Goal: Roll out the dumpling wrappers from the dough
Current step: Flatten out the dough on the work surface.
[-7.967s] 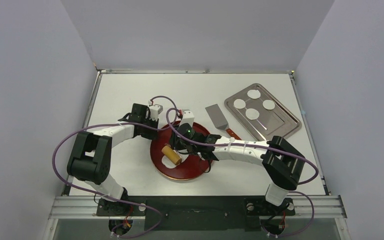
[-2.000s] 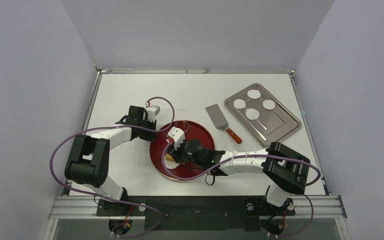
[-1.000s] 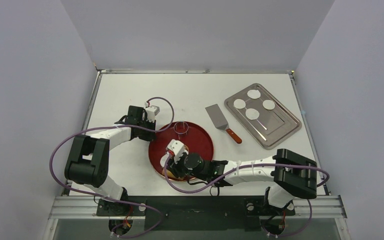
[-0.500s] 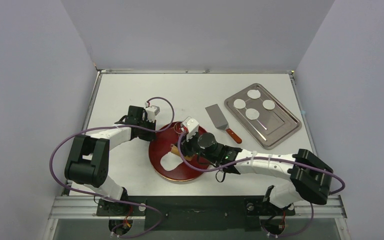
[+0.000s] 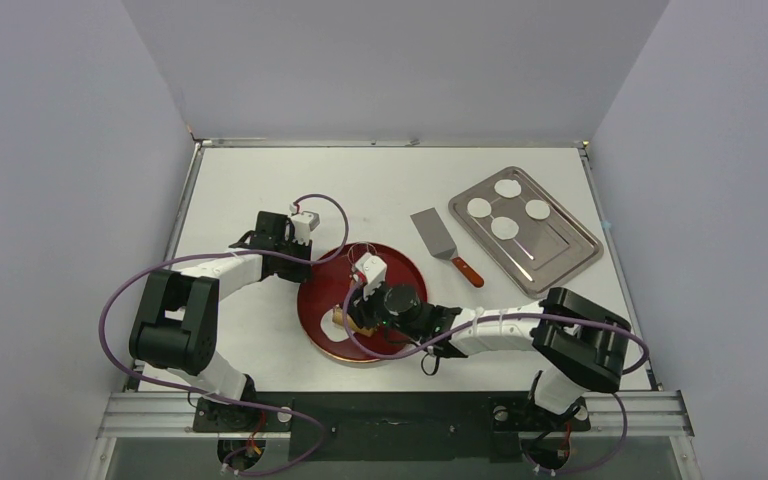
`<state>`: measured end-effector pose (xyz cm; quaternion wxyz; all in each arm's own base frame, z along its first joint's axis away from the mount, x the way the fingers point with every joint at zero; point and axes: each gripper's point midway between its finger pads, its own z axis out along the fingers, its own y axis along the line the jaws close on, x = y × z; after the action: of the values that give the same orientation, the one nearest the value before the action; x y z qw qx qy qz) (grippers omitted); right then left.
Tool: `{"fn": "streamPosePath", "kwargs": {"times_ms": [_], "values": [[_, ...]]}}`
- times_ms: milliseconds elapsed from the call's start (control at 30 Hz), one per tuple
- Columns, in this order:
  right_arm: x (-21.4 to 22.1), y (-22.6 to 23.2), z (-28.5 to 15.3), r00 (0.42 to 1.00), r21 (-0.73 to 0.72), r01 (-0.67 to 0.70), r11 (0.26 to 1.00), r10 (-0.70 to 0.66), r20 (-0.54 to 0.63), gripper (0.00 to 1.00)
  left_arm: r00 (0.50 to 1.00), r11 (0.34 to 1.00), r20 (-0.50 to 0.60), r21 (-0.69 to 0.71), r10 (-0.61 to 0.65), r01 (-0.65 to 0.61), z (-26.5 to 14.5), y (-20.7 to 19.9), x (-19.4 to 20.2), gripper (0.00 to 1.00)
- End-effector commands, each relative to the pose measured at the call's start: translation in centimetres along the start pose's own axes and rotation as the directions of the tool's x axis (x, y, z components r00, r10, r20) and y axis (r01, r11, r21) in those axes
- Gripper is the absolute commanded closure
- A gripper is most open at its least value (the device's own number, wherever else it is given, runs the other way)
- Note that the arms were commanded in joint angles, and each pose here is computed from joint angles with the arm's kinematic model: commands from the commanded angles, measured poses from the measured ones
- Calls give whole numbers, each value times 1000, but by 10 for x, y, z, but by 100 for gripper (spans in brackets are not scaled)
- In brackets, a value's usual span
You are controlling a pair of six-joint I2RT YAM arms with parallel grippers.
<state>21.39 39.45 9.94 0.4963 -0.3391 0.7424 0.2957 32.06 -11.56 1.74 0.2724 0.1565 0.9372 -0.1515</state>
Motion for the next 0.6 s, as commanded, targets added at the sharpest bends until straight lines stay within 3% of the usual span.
{"fn": "streamPosePath", "kwargs": {"times_ms": [0, 300, 567], "values": [[84, 10, -22, 976, 2, -41, 999, 41, -216, 100, 999, 999, 40, -32, 17, -16, -5, 5, -9, 100], [85, 35, -36, 971, -22, -19, 1000, 13, -240, 100, 999, 999, 33, -33, 14, -13, -4, 6, -8, 100], [-48, 45, -53, 991, -67, -114, 991, 118, 68, 100, 999, 999, 33, -39, 11, -9, -4, 7, -8, 100]]}}
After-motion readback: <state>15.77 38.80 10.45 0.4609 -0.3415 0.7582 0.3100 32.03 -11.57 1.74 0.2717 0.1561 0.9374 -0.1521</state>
